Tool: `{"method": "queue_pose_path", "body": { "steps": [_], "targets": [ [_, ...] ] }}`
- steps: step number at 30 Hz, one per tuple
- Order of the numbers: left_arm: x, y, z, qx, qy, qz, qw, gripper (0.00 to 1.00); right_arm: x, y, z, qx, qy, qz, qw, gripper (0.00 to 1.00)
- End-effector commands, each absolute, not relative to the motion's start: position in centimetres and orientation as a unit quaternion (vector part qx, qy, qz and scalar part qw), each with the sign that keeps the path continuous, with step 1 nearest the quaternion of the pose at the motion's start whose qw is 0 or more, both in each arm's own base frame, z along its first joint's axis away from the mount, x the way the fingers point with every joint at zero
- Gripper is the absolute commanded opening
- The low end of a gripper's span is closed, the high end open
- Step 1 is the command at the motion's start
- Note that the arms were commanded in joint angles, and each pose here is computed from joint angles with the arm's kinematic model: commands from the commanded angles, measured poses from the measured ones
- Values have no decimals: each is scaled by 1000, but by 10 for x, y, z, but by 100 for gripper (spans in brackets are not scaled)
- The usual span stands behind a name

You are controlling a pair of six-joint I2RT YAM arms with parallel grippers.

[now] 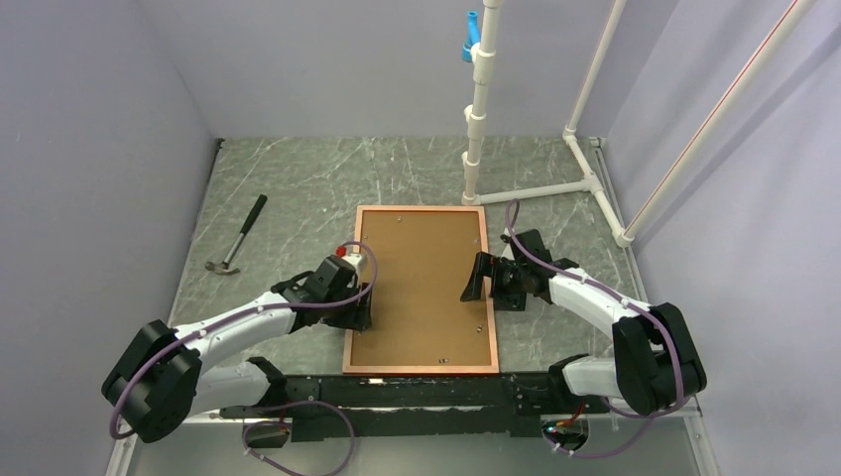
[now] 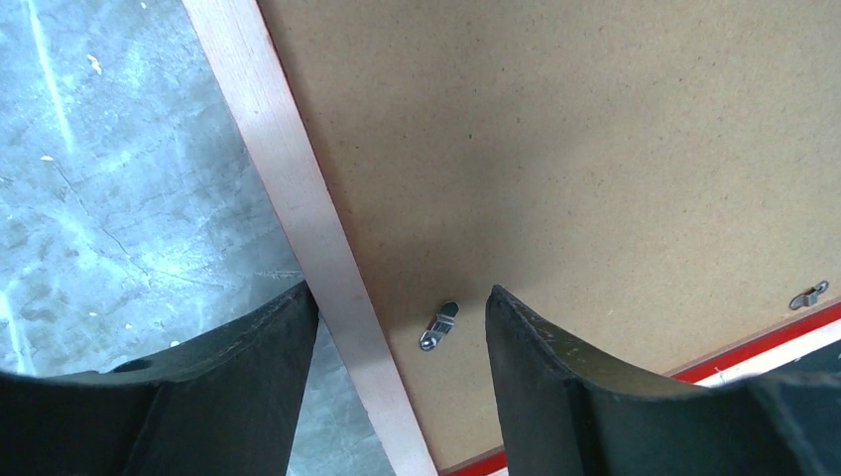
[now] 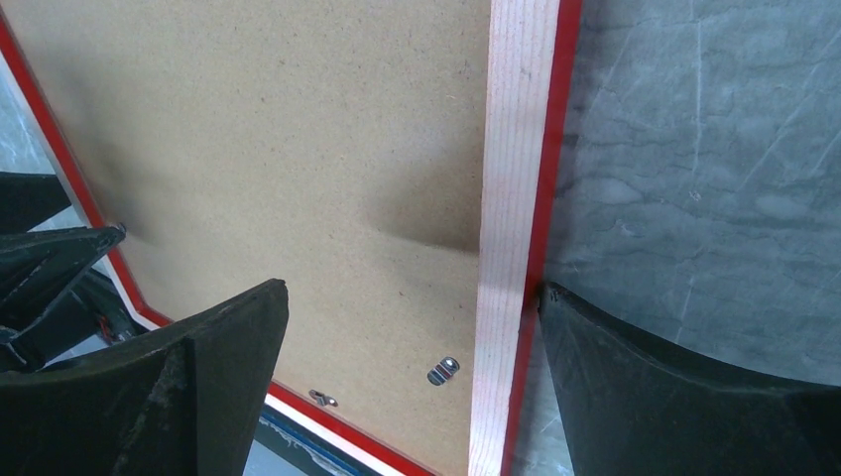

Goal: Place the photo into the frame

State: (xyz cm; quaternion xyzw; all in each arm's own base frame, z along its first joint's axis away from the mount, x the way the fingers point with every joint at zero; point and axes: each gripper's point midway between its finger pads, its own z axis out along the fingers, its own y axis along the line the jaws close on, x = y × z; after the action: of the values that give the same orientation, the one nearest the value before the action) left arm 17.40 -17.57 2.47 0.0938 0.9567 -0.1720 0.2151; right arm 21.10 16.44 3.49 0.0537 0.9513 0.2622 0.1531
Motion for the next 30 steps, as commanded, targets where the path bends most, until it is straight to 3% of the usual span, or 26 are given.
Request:
{"method": "queue_pose_path", "body": {
  "steps": [1, 6, 14, 26, 30],
  "targets": [
    [166, -172, 27, 112, 960, -148, 212, 67, 200, 163, 30, 57, 954, 259, 138, 99],
    [162, -163, 24, 109, 966, -115, 207, 64, 200, 164, 30, 57, 954, 261, 138, 98],
    [162, -160, 21, 110, 968, -92, 205, 49, 202, 164, 28, 56, 954, 260, 137, 99],
    [166, -160, 15, 111, 972, -64, 199, 9, 202, 165, 26, 54, 954, 262, 133, 98],
    [164, -162, 16, 114, 971, -65, 198, 0, 203, 165, 26, 53, 954, 262, 132, 98]
  ]
}}
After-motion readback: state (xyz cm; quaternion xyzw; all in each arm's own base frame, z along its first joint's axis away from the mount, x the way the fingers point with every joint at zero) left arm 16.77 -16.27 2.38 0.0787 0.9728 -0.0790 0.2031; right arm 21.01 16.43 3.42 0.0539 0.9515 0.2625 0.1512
